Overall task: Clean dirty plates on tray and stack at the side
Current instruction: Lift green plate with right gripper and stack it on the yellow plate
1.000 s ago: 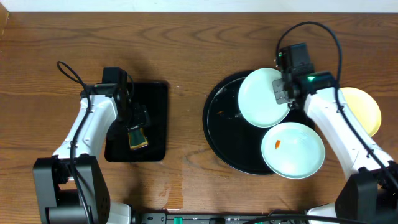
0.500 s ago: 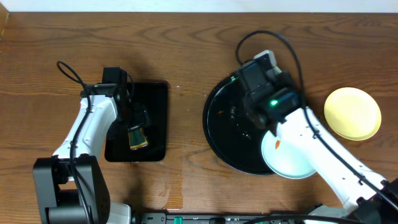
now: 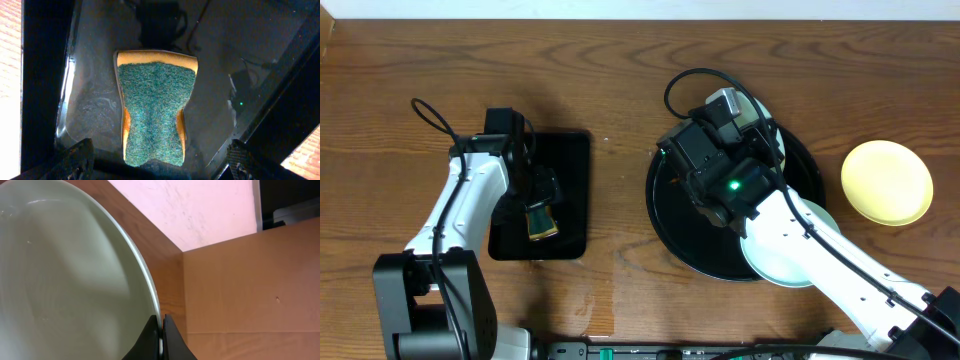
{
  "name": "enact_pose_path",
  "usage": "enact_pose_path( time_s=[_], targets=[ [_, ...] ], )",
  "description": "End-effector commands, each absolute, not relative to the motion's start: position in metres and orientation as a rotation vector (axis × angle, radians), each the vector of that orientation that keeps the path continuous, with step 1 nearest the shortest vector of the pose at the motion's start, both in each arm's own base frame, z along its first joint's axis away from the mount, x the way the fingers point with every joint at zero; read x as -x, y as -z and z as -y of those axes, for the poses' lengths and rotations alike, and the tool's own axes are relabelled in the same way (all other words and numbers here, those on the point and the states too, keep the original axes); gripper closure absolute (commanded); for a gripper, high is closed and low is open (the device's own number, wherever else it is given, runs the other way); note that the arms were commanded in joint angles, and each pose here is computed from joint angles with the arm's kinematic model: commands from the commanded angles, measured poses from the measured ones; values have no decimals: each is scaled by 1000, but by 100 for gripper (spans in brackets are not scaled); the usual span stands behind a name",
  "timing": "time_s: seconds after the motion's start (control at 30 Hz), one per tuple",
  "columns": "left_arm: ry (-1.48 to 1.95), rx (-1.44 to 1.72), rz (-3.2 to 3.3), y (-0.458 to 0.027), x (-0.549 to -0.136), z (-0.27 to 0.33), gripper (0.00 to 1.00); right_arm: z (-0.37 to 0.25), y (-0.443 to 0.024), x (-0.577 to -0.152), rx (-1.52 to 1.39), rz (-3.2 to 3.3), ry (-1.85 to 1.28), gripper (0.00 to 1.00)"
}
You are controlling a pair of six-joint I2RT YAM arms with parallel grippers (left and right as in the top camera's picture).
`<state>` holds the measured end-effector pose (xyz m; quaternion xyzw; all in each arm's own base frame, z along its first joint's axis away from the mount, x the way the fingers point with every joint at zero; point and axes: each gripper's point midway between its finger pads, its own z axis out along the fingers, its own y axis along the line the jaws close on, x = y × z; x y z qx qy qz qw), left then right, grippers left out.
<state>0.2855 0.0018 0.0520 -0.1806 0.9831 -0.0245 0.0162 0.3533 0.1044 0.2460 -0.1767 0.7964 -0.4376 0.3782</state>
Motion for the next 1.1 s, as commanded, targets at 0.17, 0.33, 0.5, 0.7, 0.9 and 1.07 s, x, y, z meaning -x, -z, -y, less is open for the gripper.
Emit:
enact_pose_path(
  time_s=[0.17, 0.33, 0.5, 0.7, 0.9, 1.07],
  targets=[
    [69, 561, -3059, -52, -285, -3, 14, -102, -263, -351, 408, -1993, 1137, 99],
    [69, 561, -3059, -52, -285, -3, 14, -103, -263, -352, 409, -1995, 1132, 99],
    [69, 561, -3059, -52, -285, -3, 14, -103, -262, -352, 410, -1996, 1129, 99],
    [69, 561, -3059, -52, -285, -3, 14, -108, -255, -353, 423, -2030, 1066, 99],
    [69, 561, -3059, -52, -285, -3, 14, -112, -223, -356, 363, -2196, 815, 99],
    [69, 561, -3059, -52, -285, -3, 14, -99, -196, -358, 240, -2392, 543, 99]
  ],
)
